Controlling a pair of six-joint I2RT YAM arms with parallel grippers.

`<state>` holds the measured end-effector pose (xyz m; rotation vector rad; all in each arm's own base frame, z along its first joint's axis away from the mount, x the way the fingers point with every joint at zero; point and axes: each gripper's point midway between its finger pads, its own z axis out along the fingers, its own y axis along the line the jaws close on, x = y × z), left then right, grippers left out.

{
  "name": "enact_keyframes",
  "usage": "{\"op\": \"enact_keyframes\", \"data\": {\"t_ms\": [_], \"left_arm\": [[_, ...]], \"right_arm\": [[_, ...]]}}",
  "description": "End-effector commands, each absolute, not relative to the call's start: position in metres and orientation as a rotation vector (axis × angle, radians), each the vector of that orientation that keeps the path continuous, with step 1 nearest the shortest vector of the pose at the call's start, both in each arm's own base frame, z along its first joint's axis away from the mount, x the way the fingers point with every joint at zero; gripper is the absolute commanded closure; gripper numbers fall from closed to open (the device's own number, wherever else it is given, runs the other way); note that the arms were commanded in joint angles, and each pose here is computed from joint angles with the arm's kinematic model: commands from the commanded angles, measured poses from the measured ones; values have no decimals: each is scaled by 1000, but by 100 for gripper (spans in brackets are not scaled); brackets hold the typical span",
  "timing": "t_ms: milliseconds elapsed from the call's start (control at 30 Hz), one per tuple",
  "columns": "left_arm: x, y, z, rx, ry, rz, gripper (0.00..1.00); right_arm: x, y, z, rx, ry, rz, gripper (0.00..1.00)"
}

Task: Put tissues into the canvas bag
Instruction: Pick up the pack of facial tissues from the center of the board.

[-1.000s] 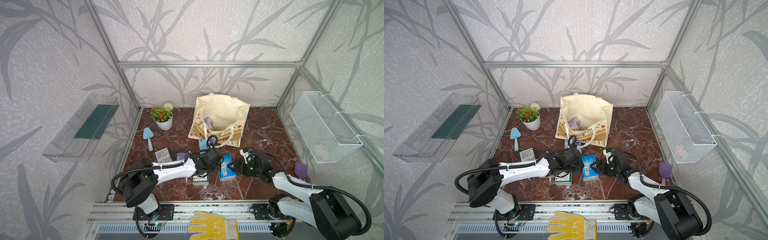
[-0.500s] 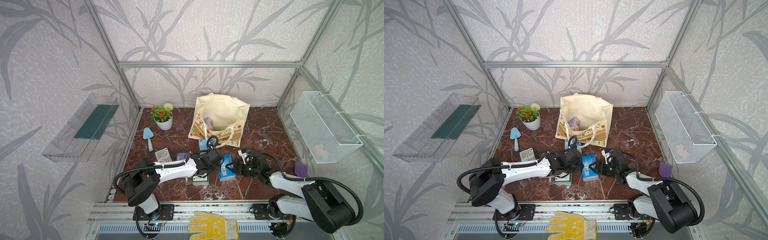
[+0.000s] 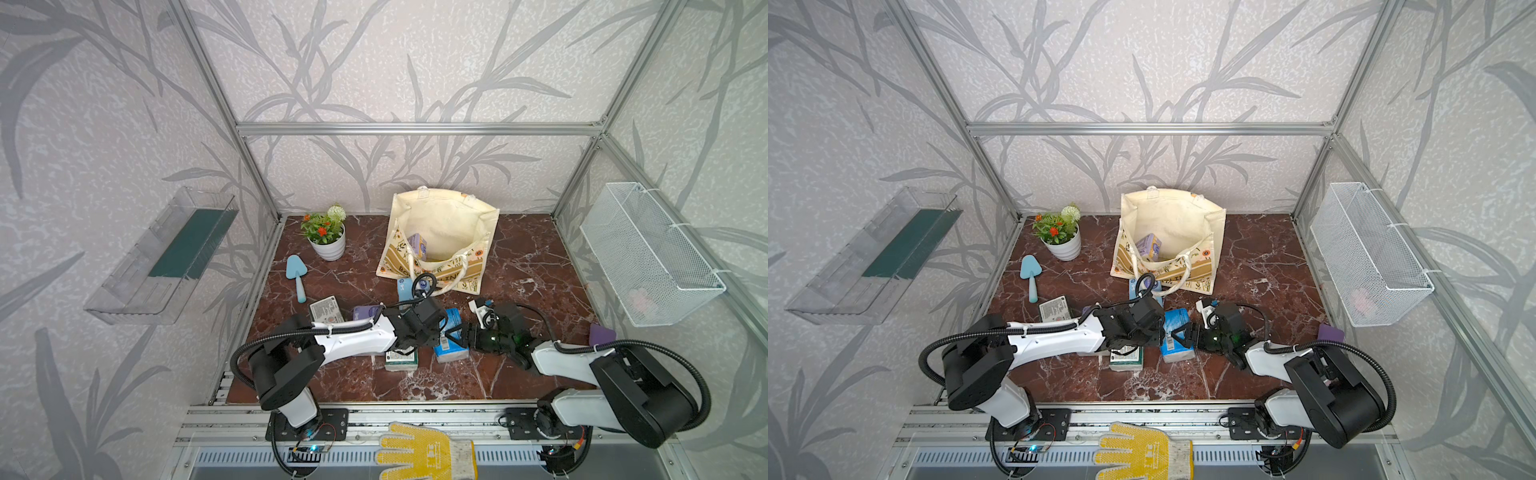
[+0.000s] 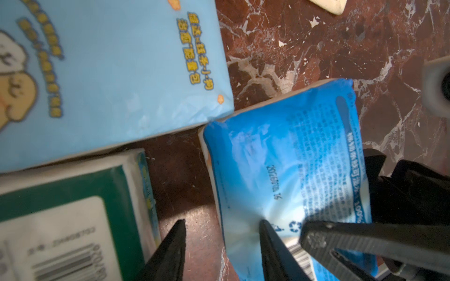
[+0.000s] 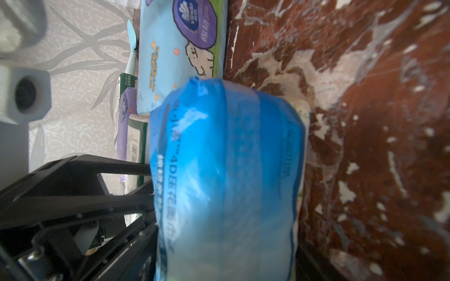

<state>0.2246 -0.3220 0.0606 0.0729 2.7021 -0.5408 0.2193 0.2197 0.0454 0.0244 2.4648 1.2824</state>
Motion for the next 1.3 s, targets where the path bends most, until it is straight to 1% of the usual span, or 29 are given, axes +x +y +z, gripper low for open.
{"op": "enact_keyframes", "data": {"t_ms": [0,67,167,267,400,467,667,767,1133,1267], "left_arm": [[223,-309,48,31,2733,-472,52],[223,-310,48,30,2731,-475,52],[224,-311,50,37,2723,-481,52],[227,-309,58,36,2695,-485,52],[229,-303,70,28,2651,-485,52],[230,-300,77,21,2627,-490,50],[234,-290,100,18,2541,-513,32],[235,-285,110,24,2509,-509,28],[242,-266,134,27,2431,-427,20],[245,-259,143,27,2390,-403,14]], "right_arm": [[215,223,47,24,2475,1295,24],[216,223,50,21,2470,1296,29],[217,223,54,24,2464,1290,39],[219,222,56,29,2461,1276,46],[222,222,60,16,2460,1261,46],[223,222,62,8,2464,1251,46],[229,217,72,23,2440,1250,47],[230,210,76,28,2435,1231,47],[237,170,93,128,2388,1201,46],[243,154,105,181,2337,1235,46]]}}
